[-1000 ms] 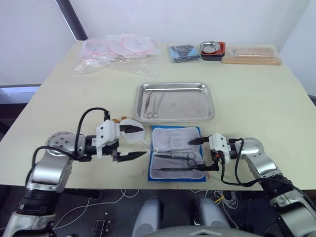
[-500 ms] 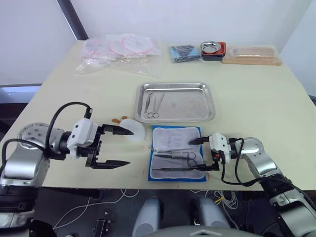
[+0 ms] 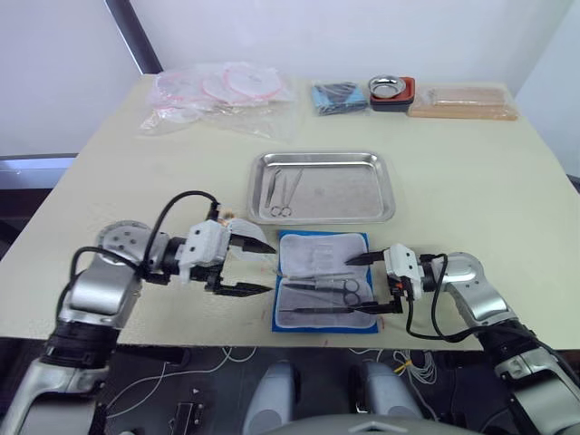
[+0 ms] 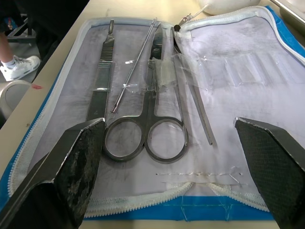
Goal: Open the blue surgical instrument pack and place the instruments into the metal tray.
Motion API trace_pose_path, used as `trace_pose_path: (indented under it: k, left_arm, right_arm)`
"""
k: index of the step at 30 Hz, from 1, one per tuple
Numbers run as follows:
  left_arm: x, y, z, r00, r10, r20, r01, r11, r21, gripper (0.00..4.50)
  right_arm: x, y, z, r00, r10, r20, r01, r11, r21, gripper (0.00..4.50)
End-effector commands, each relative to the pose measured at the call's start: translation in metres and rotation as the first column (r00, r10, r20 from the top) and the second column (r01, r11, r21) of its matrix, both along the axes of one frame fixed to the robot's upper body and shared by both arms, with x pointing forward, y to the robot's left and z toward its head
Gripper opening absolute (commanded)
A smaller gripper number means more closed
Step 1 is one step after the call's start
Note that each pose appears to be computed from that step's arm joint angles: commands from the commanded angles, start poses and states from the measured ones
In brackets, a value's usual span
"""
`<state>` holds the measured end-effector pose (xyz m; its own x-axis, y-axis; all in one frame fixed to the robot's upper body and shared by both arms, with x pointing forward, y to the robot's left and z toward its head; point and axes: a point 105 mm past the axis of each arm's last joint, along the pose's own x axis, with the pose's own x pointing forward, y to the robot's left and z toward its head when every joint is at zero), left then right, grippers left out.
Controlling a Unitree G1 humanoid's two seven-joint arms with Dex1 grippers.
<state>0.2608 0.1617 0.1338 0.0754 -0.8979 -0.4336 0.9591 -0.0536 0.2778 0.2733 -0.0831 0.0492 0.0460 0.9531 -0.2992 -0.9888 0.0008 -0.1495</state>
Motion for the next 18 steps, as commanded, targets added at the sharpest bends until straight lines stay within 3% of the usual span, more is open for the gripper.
trace_pose_path:
  k: [1,18]
  left_arm:
    - [0.008,-0.009,-0.008,0.999,0.001,0.035,-0.002,1.0,0.031,2.38]
    - [0.036,-0.041,-0.046,0.998,-0.026,0.055,0.022,0.997,0.075,2.38]
  right_arm:
    - [-0.014,-0.014,-0.044,0.989,-0.046,-0.138,0.025,0.989,-0.145,4.5]
    - [-0.016,-0.012,-0.045,0.989,-0.061,-0.133,0.042,0.989,-0.143,4.5]
